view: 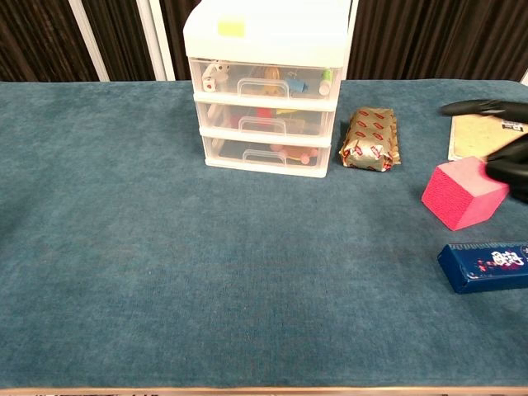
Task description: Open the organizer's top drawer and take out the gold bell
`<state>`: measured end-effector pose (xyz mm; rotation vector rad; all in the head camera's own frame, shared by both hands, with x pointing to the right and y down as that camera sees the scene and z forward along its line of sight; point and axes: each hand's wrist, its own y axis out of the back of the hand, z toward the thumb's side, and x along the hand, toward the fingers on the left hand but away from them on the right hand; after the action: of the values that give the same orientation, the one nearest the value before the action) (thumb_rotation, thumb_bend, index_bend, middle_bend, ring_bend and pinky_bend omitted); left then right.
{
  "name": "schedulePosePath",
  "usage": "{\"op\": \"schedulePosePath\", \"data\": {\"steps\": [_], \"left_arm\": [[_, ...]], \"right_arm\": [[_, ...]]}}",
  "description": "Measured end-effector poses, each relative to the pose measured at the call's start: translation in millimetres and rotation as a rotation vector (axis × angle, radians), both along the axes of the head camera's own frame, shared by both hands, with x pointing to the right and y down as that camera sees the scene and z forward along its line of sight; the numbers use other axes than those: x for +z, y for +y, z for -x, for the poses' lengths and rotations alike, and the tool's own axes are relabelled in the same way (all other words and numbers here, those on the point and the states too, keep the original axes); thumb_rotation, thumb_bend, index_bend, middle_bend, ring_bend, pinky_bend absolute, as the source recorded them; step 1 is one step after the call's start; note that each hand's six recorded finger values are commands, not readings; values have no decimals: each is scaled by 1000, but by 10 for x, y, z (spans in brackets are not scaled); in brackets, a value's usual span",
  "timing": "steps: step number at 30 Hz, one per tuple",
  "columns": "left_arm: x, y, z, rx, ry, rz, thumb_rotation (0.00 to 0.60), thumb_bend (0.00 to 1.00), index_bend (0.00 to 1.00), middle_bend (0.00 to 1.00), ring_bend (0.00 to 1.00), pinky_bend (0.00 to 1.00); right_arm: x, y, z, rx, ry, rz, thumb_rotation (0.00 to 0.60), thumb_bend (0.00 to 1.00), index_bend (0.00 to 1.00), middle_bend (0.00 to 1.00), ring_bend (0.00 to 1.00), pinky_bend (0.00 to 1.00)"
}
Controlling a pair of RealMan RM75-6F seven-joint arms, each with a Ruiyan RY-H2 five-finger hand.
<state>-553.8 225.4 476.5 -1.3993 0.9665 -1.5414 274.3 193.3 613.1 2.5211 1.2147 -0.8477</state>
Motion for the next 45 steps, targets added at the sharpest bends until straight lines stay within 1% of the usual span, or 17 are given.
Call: {"op": "schedulePosePath", "data": {"steps": [2, 4, 7, 9, 13, 16, 21, 26, 28, 32, 33, 37, 40, 45], "left_arm": [[-18, -3, -6, 3, 3, -9, 600, 239, 118, 0, 0, 0], [-7, 6, 1, 1, 3, -4, 600, 239, 118, 0, 0, 0], [3, 9, 13, -2, 5, -1, 600, 239, 118, 0, 0, 0], [0, 4, 11, -7, 10, 0, 600, 239, 118, 0, 0, 0], [15, 5, 14, -7, 15, 3, 600, 239, 121, 0, 0, 0], [12, -6, 15, -6, 18, -2, 600, 239, 121, 0, 0, 0], [36, -8, 40, -15, 18, 9, 600, 239, 120, 0, 0, 0], [34, -15, 39, -15, 28, 5, 600, 239, 121, 0, 0, 0], [25, -19, 37, -14, 29, 2, 600, 239, 120, 0, 0, 0], [27, -14, 36, -16, 32, 4, 600, 239, 120, 0, 0, 0], [29, -13, 37, -17, 33, 5, 600, 239, 120, 0, 0, 0], [28, -14, 38, -17, 33, 4, 600, 239, 120, 0, 0, 0], [18, -18, 38, -20, 36, 2, 600, 239, 120, 0, 0, 0], [29, -12, 42, -23, 38, 7, 600, 239, 121, 0, 0, 0]], "right_arm": [[81, -21, 121, 5, -26, 25, 600, 450, 88, 812, 942, 898], [147, -28, 242, 12, -55, 46, 600, 452, 89, 812, 942, 899], [233, -72, 439, 20, -97, 58, 600, 473, 89, 816, 946, 899], [290, -125, 533, 35, -109, 56, 600, 482, 92, 822, 953, 898], [442, -218, 752, 80, -121, 66, 600, 487, 131, 826, 958, 898], [525, -279, 916, 94, -130, 80, 600, 488, 131, 826, 958, 898], [582, -399, 1098, 136, -167, 103, 600, 489, 132, 826, 958, 898], [631, -469, 1273, 128, -168, 95, 600, 606, 132, 826, 959, 899], [642, -486, 1347, 122, -167, 91, 600, 626, 132, 826, 959, 899], [652, -501, 1468, 121, -175, 88, 600, 634, 132, 826, 959, 899], [655, -504, 1490, 119, -175, 86, 600, 650, 132, 827, 960, 899], [682, -543, 1571, 108, -155, 53, 600, 791, 130, 839, 973, 899], [704, -587, 1642, 118, -138, 26, 600, 846, 130, 844, 978, 899], [757, -651, 1735, 152, -118, 23, 600, 856, 117, 846, 980, 899]]}}
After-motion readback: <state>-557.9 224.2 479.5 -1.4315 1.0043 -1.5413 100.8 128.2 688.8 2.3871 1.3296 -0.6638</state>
